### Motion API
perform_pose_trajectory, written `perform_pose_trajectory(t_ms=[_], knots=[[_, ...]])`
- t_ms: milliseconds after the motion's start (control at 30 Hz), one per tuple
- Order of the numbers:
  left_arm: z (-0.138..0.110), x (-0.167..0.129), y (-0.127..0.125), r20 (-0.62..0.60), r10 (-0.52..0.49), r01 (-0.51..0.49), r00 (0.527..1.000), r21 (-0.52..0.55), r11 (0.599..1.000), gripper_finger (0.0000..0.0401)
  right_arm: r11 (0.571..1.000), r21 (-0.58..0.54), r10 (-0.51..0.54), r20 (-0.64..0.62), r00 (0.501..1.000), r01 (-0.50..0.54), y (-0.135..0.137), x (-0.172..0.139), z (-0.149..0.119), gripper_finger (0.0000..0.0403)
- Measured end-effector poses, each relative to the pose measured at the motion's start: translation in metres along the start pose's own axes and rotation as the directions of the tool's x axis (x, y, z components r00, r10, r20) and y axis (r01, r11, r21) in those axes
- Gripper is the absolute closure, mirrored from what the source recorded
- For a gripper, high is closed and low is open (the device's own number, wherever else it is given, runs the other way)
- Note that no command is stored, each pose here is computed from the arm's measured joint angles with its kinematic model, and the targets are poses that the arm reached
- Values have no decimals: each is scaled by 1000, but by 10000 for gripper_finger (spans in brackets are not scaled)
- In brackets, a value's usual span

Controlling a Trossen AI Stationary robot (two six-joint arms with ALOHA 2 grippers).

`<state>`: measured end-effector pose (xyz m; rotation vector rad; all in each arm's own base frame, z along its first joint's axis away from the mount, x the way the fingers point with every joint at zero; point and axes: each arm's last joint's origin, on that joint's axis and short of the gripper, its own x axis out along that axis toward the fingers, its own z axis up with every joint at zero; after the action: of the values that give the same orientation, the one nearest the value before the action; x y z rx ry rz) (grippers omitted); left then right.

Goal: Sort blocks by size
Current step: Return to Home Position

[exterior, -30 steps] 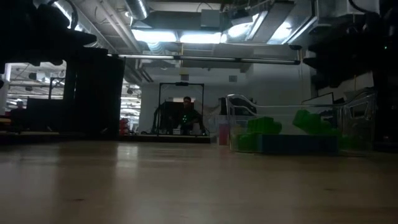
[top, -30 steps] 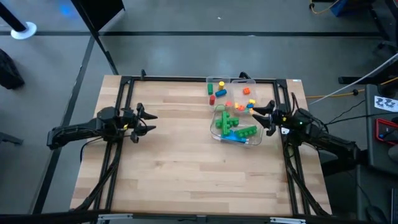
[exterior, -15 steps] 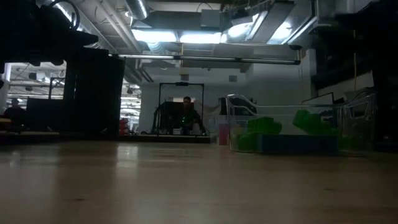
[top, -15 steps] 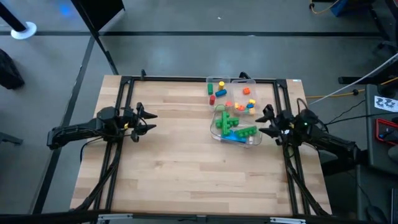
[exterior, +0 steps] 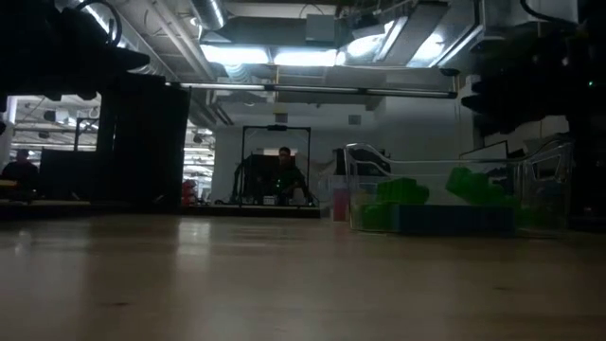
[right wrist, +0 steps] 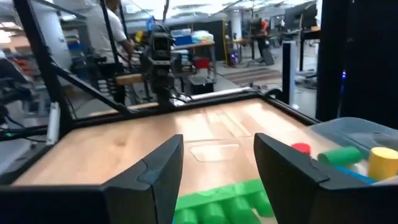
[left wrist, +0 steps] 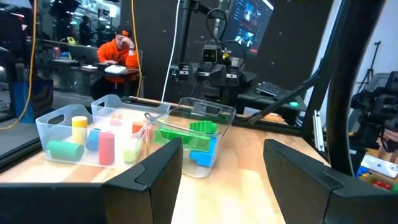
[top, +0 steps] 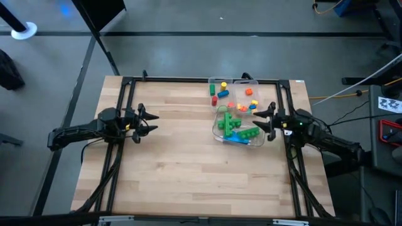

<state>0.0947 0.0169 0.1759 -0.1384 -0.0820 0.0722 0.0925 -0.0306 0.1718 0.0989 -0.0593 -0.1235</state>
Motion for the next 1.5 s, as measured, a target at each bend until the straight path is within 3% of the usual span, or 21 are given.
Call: perform_pose_trajectory(t_ms=[200, 1500], knots=[[-5, 0, 1, -53, 9, -6, 999, 47, 999, 191, 999, -14, -37, -13, 999, 37, -1, 1, -2, 204], [-5, 0, 1, -58, 7, -5, 998, 40, 999, 191, 999, -13, -36, -16, 999, 36, -1, 1, -2, 204]])
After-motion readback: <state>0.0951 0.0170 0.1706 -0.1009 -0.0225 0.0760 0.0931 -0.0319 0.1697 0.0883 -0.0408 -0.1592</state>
